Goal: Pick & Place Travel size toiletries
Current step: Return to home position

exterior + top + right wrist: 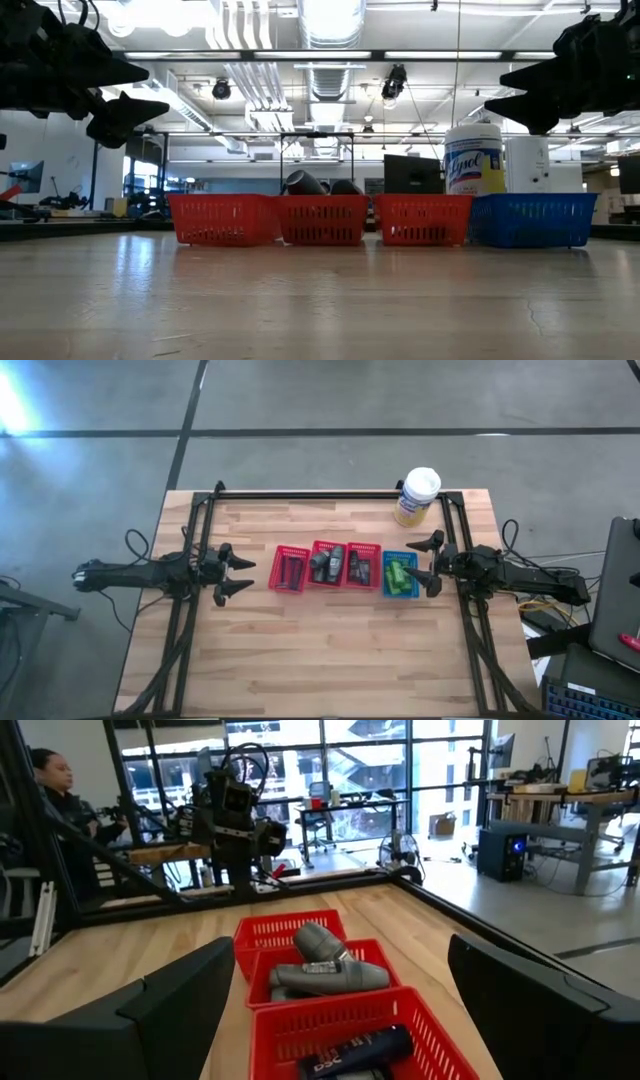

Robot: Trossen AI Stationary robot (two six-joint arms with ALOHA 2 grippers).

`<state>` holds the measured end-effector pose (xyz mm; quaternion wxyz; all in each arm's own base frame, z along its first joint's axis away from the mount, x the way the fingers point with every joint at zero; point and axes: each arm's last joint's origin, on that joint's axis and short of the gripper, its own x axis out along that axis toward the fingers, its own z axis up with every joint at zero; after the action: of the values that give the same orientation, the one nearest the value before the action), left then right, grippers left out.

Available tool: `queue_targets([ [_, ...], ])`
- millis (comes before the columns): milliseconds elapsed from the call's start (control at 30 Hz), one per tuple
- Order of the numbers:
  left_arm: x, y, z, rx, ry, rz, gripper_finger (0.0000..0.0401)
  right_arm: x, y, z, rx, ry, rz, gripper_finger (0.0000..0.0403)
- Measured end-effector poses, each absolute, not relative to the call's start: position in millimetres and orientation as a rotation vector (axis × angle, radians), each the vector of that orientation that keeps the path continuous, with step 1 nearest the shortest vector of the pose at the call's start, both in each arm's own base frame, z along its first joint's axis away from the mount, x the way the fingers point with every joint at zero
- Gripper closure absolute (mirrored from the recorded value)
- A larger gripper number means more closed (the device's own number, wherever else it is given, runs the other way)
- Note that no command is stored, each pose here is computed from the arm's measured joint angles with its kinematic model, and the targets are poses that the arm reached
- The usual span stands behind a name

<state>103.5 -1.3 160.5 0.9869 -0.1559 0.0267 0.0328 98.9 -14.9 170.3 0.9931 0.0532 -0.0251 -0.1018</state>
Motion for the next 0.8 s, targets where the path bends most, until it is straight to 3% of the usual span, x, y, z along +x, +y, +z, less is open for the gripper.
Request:
queue_targets([
  [800,103.5,-1.3,160.5,-0.313,0.054,0.066,0.011,98.9,-14.9,170.4,0.099,-0.05,-0.204,0.0039],
])
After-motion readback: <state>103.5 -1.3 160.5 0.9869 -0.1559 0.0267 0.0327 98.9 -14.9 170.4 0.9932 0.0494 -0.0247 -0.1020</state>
